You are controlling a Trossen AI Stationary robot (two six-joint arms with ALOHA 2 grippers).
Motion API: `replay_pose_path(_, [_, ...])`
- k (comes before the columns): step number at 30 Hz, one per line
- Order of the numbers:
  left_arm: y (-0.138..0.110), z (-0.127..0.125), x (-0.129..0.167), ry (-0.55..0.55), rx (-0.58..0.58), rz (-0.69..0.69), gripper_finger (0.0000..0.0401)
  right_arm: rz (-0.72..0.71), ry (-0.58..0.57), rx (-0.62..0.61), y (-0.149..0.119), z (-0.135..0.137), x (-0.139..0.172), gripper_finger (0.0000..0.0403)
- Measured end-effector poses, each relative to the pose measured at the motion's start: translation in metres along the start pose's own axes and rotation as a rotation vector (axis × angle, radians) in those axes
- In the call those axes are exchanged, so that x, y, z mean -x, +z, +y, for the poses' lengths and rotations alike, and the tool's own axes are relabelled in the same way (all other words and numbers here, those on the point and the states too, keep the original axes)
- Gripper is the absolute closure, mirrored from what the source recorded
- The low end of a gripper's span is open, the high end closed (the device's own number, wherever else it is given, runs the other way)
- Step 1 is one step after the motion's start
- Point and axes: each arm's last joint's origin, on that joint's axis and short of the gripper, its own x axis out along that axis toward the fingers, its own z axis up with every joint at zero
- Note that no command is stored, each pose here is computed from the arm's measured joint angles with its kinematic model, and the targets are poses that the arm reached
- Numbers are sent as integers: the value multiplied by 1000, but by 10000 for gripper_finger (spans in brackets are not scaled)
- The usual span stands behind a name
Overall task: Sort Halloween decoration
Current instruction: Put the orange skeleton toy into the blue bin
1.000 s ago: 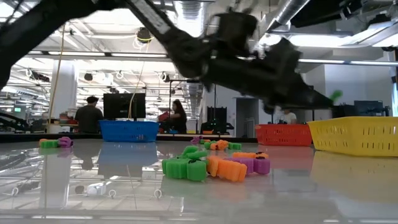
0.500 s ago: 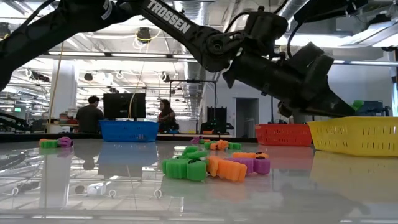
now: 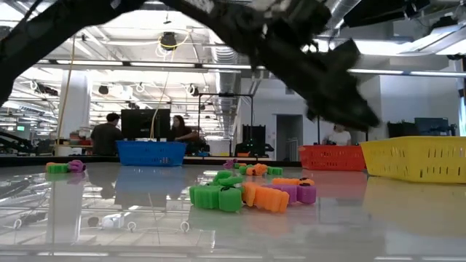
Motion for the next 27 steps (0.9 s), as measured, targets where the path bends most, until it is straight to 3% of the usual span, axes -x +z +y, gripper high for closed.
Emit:
replay_pose_path(8, [57,-1,125,40,-95,122,218,4,7,-11,0,1,-1,231])
replay_pose_path(13, [67,-21,217,58,-36,275,218,46,67,-25,-1,2,-1,231])
replay_pose_path(16, [52,-44,251,94,-29,398,218,76,84,-25,-3,6,-6,231])
replay_pose_path(20, [14,-72,282,167,-31,423,218,130,122,-18,-5,15,-19,231])
replay_pose_path(23, [-23,-87,297,221,40,322,218,185,236,-4,-5,27,-34,231])
replay_pose_path(27, [-77,-110,301,171,146,67,218,217,485,35,-5,50,-55,231])
